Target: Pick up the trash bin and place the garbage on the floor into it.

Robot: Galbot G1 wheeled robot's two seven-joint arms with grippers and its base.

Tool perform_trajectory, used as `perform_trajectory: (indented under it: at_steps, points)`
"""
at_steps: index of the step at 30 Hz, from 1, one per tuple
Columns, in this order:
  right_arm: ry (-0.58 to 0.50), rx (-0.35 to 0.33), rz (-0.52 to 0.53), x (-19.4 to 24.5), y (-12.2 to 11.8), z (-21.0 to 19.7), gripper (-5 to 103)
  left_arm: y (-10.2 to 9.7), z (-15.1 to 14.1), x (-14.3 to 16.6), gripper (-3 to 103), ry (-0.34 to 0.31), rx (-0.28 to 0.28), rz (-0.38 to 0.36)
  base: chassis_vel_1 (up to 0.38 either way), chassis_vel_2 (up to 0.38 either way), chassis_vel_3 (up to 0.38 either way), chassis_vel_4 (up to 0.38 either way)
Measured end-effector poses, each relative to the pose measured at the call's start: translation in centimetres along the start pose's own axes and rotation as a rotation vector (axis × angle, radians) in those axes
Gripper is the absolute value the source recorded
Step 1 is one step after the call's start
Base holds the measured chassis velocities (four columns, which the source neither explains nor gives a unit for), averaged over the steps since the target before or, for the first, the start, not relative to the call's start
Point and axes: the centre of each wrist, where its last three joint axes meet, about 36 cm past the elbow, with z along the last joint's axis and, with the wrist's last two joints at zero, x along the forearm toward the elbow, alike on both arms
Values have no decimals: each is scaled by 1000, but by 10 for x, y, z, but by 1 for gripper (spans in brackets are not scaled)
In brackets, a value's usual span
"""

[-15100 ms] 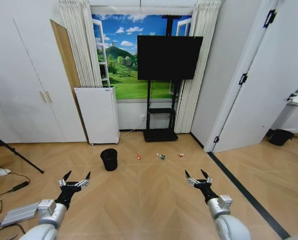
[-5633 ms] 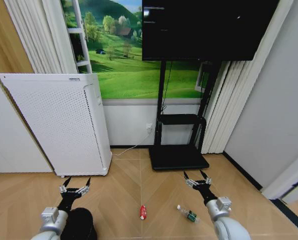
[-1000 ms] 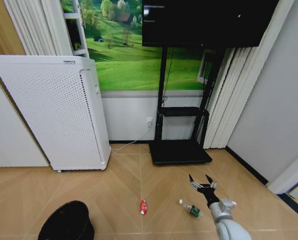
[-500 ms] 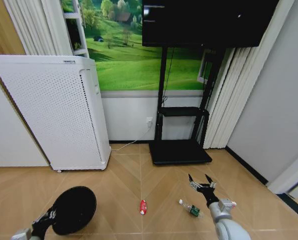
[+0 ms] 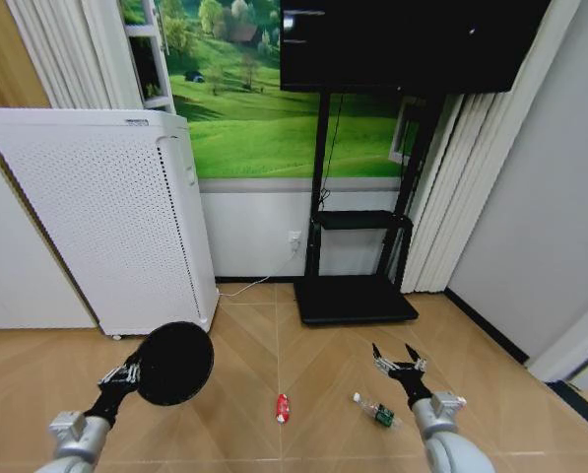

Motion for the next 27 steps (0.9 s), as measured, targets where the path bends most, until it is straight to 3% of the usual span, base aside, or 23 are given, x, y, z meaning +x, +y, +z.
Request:
perform_trajectory:
  at_steps: [7,10,16,17,19,20,24,27]
  points:
    - [51,-26,-77,-8,8,-1,100,4,-13,-27,7,-64,-20,77,0,0,0,0]
    - [122,-112,-153,-15,16,6,100,4,-20,-40,7,-87,-26,103,0,0,0,0]
    - [298,-179,-235,-22,28,29,100,3,-28,-48,7,-101,-34,124,0,0,0,0]
    - [351,-226,-244,-26,36,40,100,3,-29,-49,7,-103,-38,129,0,0,0,0]
    - [369,-245,-244,-28,38,43,100,3,-30,-50,7,-104,-39,130,0,0,0,0]
    - [433,-319,-245,-38,49,53,100,3,-31,-52,7,-107,-42,133,0,0,0,0]
    - [471,-370,-259,-55,60,61,100,2,-33,-55,7,-115,-44,136,0,0,0,0]
    - [493,-368,-288,-69,72,69,100,1,-34,-57,7,-115,-42,139,0,0,0,0]
